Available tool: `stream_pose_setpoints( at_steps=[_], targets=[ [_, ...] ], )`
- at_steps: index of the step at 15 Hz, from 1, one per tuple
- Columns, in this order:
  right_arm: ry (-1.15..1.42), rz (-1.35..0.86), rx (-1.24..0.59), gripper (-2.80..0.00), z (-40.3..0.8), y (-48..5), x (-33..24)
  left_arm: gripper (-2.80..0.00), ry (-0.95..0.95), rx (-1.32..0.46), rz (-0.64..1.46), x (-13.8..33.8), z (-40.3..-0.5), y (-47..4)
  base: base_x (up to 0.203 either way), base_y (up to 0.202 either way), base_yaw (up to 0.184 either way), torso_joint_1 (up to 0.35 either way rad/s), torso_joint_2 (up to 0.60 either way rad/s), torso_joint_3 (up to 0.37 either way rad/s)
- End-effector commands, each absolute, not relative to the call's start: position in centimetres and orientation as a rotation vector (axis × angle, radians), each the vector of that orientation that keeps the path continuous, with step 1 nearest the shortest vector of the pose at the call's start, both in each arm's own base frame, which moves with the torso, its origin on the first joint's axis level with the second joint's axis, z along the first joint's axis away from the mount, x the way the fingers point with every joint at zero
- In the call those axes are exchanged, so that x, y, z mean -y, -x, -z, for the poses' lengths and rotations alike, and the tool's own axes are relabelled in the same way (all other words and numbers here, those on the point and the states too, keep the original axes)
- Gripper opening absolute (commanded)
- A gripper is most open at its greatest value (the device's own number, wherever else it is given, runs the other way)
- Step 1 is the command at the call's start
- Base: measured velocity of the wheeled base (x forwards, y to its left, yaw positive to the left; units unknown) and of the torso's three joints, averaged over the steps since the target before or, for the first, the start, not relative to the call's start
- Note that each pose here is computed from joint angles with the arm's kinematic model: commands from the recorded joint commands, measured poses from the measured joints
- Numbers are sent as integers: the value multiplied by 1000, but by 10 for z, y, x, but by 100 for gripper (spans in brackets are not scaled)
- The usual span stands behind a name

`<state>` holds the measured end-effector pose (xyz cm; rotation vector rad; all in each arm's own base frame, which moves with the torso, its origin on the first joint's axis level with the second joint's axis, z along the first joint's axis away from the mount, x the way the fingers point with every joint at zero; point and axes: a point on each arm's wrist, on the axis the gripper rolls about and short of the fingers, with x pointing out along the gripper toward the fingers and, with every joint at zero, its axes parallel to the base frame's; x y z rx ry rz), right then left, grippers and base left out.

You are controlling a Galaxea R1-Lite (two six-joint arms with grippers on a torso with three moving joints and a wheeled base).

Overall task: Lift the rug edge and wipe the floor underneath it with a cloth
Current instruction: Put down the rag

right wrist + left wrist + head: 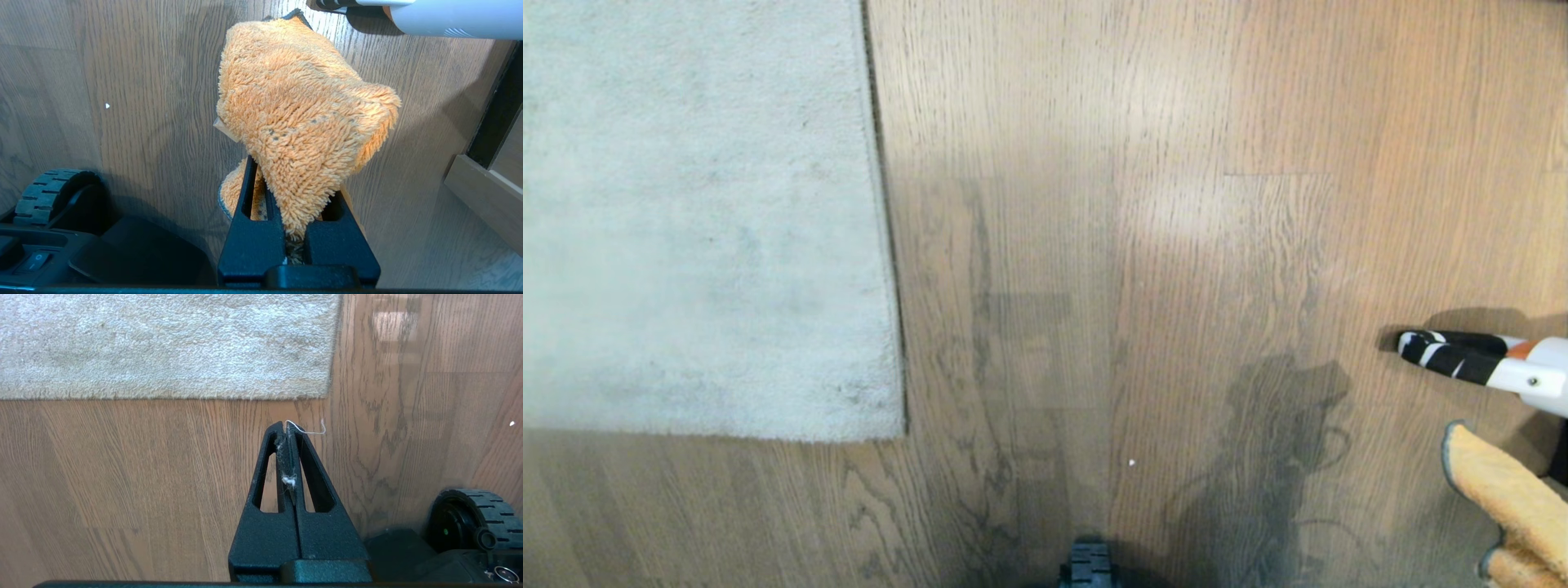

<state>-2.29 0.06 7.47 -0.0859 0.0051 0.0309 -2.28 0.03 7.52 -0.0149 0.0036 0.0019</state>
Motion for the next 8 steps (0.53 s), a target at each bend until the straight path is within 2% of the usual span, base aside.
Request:
stream_pose_setpoints(
  at_steps=[1,5,8],
  targets=[
    [89,-31,-6,-280,-75,23,-1,-280,15,-3,-3,0,-75,23,0,0,0,0,0,0],
    [156,-34,32,-280,-81,24,-1,-280,15,-3,-2,0,-75,23,0,0,0,0,0,0],
    [160,-36,37,-280,-103,26,-1,-280,15,-3,-2,0,-75,23,0,0,0,0,0,0]
  ],
)
